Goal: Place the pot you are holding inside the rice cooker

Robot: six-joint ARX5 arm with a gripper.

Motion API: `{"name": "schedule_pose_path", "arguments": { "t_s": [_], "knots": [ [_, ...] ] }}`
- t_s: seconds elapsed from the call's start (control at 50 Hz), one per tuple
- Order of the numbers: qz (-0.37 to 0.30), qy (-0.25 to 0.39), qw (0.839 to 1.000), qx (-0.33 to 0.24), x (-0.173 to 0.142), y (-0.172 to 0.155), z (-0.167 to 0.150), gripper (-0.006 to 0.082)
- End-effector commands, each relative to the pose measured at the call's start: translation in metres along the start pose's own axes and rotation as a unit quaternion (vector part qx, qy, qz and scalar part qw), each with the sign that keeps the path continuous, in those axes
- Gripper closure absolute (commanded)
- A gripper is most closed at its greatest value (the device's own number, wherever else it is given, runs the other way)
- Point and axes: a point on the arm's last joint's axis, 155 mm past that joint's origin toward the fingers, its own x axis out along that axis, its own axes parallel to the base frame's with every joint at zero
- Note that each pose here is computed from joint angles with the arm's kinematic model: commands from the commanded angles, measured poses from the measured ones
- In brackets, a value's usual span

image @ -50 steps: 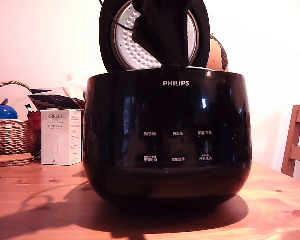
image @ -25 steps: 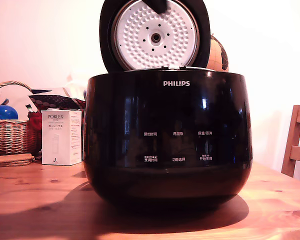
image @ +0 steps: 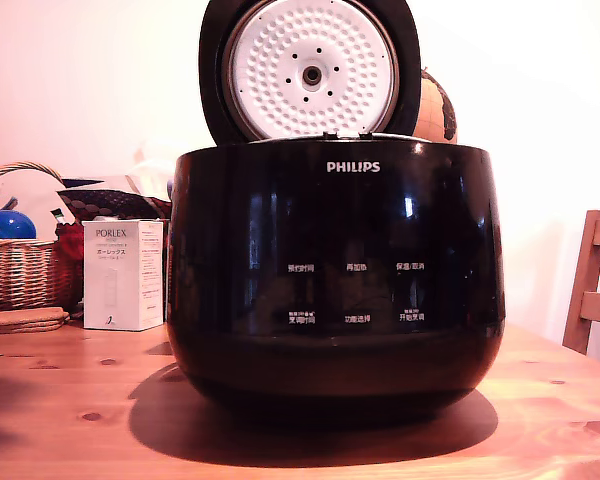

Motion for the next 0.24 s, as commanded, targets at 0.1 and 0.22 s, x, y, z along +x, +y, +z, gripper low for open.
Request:
{"name": "schedule_pose_path", "arguments": {
  "t_s": [0.1,0.22],
  "knots": [
    [0.051,0.011,0.998,-0.046,0.001,0.047,-0.010,0.0786],
    [0.071,0.017,0.995,-0.071,0.001,0.068,-0.017,0.0786]
  ]
}}
